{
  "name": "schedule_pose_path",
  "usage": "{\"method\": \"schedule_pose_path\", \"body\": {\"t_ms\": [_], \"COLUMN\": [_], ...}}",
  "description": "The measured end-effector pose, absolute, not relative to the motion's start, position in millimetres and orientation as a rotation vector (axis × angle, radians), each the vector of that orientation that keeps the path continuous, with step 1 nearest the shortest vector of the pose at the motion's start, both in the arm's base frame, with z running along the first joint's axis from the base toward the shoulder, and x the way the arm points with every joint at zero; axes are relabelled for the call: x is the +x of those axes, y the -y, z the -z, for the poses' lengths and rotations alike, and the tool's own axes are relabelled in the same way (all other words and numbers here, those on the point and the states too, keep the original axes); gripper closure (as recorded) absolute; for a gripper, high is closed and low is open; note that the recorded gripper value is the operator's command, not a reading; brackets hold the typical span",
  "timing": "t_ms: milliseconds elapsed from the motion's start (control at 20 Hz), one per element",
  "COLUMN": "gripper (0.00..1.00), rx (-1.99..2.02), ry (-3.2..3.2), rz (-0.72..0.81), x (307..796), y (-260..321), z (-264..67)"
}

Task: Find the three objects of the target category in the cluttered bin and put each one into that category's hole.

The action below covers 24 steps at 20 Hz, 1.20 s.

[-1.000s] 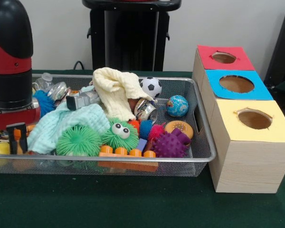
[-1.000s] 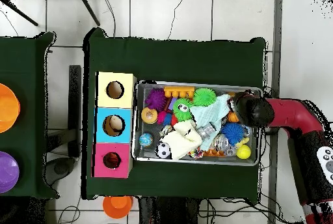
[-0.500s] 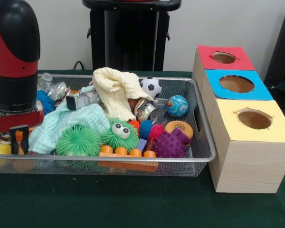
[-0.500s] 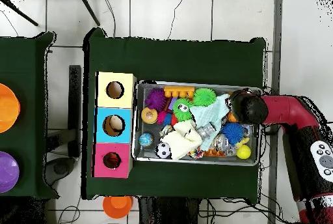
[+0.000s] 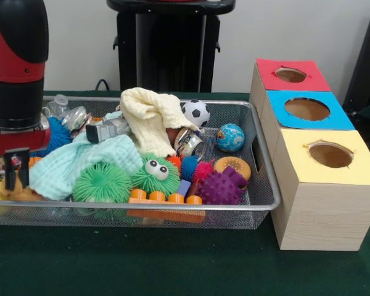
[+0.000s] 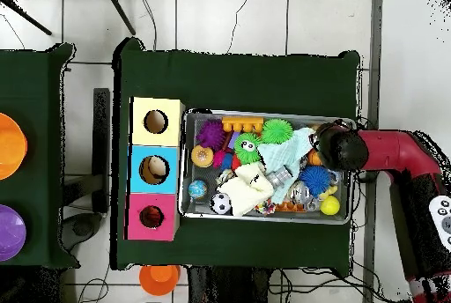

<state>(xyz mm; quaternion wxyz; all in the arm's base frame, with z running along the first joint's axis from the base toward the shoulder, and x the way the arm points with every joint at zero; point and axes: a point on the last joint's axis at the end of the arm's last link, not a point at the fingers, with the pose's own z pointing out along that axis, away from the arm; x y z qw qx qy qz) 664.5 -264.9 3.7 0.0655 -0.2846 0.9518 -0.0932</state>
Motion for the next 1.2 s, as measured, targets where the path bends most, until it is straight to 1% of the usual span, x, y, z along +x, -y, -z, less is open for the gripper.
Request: {"method": "schedule_pose_path", "body": {"t_ms": [250, 650, 900, 1200], "gripper": [1.0, 1.0, 1.0, 1.0], "rx": [-0.822, -0.687, -0.656, -0.696], "ry": [-2.882, -2.911, -2.921, -2.917], "rz": [0.262, 0.167, 0.13, 0.135], "x": [651, 617, 602, 597], "y": [272, 293, 295, 282], "z": [-30, -70, -80, -88]}}
